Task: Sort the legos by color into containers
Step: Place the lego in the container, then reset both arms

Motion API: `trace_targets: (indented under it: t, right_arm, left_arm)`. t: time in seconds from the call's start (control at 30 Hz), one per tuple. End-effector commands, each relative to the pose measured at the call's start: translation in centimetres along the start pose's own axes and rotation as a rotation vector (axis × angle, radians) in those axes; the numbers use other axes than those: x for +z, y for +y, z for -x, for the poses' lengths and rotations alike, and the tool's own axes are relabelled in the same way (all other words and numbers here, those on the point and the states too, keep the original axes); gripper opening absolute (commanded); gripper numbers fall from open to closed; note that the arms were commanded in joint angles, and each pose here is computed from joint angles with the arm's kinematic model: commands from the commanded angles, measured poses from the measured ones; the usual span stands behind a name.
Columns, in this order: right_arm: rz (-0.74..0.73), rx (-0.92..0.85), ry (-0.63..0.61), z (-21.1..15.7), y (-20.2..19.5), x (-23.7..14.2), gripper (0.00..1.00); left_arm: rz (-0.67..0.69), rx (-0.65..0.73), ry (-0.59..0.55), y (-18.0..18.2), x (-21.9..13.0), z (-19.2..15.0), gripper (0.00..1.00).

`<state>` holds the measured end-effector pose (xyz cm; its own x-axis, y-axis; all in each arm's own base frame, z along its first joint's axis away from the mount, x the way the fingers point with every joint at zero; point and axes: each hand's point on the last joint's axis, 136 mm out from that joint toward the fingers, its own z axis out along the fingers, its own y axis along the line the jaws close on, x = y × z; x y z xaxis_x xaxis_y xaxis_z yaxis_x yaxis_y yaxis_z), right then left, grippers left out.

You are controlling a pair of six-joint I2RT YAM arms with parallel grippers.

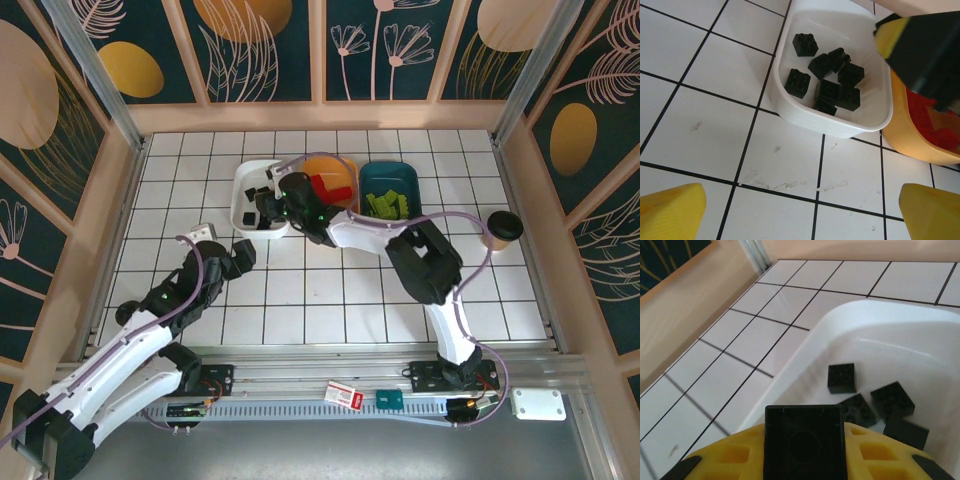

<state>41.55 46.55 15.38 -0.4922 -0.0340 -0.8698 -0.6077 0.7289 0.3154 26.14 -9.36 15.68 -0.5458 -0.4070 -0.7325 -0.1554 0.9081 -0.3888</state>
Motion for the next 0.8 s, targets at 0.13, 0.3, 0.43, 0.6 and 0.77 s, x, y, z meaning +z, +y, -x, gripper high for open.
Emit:
trace_targets:
  t: [0.13,0.3,0.43,0.6,0.77]
  right_arm:
    - [0.04,-0.033,-0.052,3.1,0.4,0.3,0.76]
    - [0.049,-0.025,-0.144,3.9,0.5,-5.7,0.83]
    - [0.023,-0.003,-0.254,3.5,-0.6,-12.0,0.87]
    - [-0.133,0.024,-0.287,1.8,-4.2,-16.7,0.93]
    - [-0.289,-0.017,-0.34,0.7,-7.5,-20.8,0.96]
  left_arm:
    - [0.048,-0.07,-0.08,0.8,-0.8,1.8,0.99]
    - [0.046,-0.11,-0.171,0.9,-0.5,3.1,0.99]
    - [0.125,-0.081,-0.358,1.9,-1.1,6.4,0.99]
    - [0.225,-0.041,-0.501,2.8,0.1,10.3,0.99]
    - [0.399,0.112,-0.504,5.4,3.9,14.0,0.99]
